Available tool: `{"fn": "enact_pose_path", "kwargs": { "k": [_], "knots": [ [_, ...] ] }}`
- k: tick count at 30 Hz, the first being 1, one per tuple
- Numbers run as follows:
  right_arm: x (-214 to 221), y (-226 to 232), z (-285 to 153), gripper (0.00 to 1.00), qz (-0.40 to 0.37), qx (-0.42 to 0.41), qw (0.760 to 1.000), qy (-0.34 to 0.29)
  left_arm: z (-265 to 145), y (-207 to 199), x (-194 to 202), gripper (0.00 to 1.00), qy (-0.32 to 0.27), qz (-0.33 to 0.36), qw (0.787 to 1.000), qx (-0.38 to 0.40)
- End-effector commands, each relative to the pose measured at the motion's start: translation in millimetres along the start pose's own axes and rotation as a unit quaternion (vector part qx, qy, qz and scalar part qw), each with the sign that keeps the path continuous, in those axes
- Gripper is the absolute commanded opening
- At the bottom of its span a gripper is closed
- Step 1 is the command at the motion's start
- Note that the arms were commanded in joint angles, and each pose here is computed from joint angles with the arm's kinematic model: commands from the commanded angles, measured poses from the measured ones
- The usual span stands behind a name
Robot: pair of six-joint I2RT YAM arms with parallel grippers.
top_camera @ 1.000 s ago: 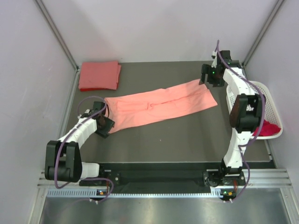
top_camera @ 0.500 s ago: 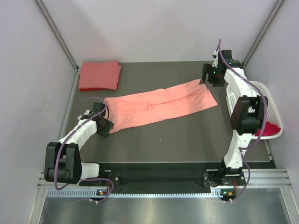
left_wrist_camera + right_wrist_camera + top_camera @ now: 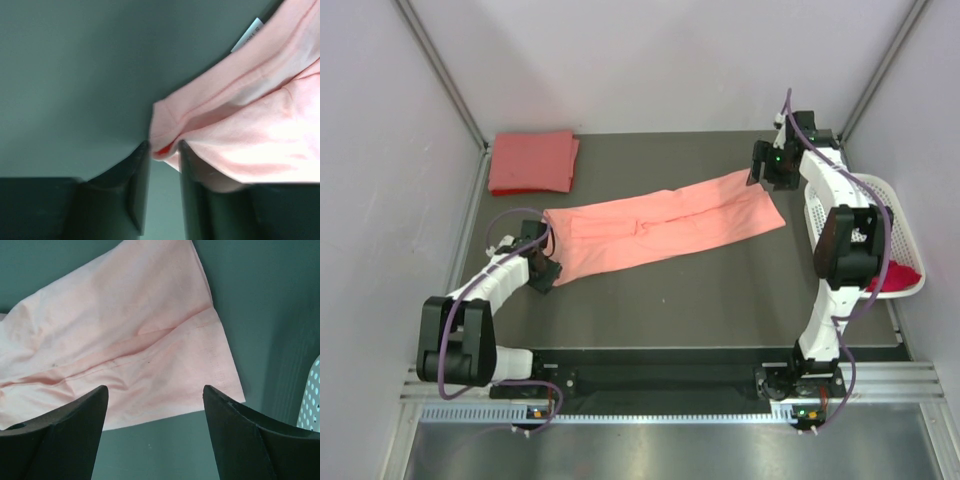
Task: Fold and stack the t-shirts
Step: Fold the tshirt
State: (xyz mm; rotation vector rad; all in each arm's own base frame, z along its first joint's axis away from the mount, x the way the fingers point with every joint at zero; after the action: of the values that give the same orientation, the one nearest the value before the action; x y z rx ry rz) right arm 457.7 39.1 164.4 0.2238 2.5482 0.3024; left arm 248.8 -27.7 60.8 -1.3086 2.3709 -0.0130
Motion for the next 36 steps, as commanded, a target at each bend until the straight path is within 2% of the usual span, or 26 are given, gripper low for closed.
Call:
{"fn": "enact_pose_path", "kwargs": {
  "k": [1,5,6,7,13,15,21,26,36],
  "knots": [
    [0.4,0.3,-19.5,0.77,0.0,0.004,1.0,-0.012,6.7,0.3,-7.2,0.32,-0.027,0.004,1.0,-0.002],
    [8.1,-9.3,-19.7,0.77,0.002,0.035,0.999,-0.002,5.6,-0.7,-14.6,0.12,-0.044,0.019,0.999,-0.005],
    [11.2,-10.8,-19.9,0.76,0.002,0.038,0.999,0.002,4.3,-2.8,-17.5,0.03,-0.049,0.022,0.999,-0.003],
    [14.3,-13.9,-20.0,0.76,0.004,0.046,0.999,0.007,2.9,-3.2,-21.5,0.0,-0.057,0.025,0.998,-0.007],
    [37.8,-25.5,-19.6,0.68,0.021,0.078,0.996,0.031,-13.6,-4.7,-43.3,0.0,-0.094,0.038,0.995,-0.027],
    [50.3,-31.0,-18.4,0.59,0.028,0.086,0.995,0.046,-19.7,0.0,-49.2,0.0,-0.108,0.037,0.993,-0.036],
    [80.2,-39.2,-16.9,0.54,0.052,0.094,0.992,0.073,-26.3,12.4,-59.7,0.0,-0.129,0.037,0.989,-0.065],
    [97.0,-60.8,-16.4,0.54,0.072,0.126,0.986,0.082,-27.3,7.7,-62.7,0.0,-0.132,0.045,0.989,-0.058],
    [98.0,-66.7,9.1,0.56,0.104,0.12,0.985,0.061,-25.3,-1.6,-59.7,0.0,-0.118,0.058,0.991,-0.035]
  ]
}}
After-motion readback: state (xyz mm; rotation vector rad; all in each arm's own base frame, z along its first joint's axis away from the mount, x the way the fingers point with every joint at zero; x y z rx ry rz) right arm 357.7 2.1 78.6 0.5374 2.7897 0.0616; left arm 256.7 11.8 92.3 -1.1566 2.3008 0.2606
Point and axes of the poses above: each gripper's point midway between its finger pads, its own z axis out along the fingers, its own y axis along the line the jaws close on, x = y × z, the point moved 4 cm from there along -z, back along the fingers, and after that the axes turned 4 degrees about z, right-handed, at the moved point
